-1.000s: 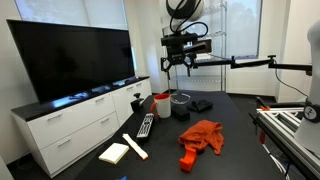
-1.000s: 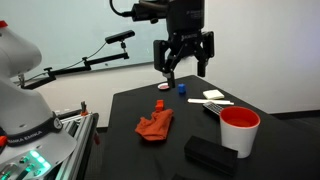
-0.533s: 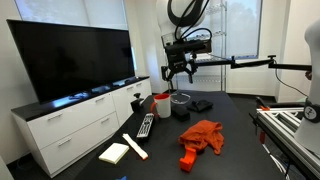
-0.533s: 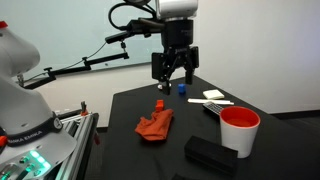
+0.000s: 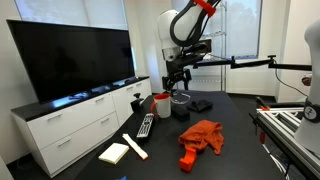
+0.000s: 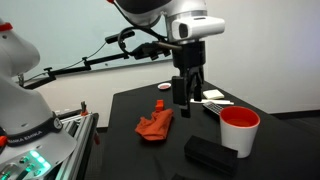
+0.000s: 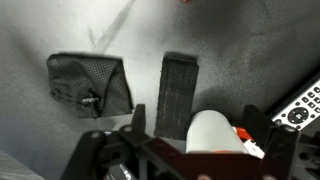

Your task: Put some of the objects into a pile

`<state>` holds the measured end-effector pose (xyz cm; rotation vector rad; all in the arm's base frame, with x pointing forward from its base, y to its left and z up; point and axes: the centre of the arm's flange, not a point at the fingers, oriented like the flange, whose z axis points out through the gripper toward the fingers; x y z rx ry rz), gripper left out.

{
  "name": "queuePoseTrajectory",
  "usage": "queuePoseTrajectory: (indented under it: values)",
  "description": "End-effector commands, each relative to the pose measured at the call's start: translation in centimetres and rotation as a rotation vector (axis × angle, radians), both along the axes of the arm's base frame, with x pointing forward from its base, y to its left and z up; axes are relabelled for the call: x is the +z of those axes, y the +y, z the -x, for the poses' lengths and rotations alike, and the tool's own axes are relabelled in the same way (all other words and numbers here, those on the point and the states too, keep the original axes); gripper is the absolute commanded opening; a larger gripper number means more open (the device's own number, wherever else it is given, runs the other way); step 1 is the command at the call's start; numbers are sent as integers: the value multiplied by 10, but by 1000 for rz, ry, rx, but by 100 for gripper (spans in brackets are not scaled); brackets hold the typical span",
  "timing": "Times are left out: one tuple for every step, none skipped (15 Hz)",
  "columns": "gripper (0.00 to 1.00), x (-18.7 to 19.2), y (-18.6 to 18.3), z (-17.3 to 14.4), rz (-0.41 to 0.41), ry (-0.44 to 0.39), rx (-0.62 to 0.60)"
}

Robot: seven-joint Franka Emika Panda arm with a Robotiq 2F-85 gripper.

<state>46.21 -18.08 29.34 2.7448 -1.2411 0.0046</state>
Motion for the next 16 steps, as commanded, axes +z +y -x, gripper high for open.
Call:
queuePoseTrajectory:
  values:
    - [100,-9,-18,-15,-14,-33,39]
    - [100,-15,-20,-17,-22,-36,34]
    - [100,-18,-22,-18,-31,-41,23]
    - [100,-21,-22,-21,-42,-46,15]
    - [100,-22,-22,-22,-49,-53,6]
    - [100,-23,-22,-24,-57,-53,-5]
    - [100,-23,-21,-23,-62,-50,-26]
    - [100,-31,-16,-16,-43,-31,-23]
    - [100,-31,-17,-17,-48,-34,-30]
    - [100,-32,-17,-17,-49,-34,-33]
    - [100,-32,-17,-18,-49,-35,-33]
    - [100,-28,-16,-15,-52,-31,-17]
    - [100,-29,-14,-14,-61,-27,-7]
    - [100,-34,-11,-15,-61,-21,-10]
    - [100,-37,-11,-14,-69,-7,-15]
    - [100,-42,-9,-18,-73,2,-18]
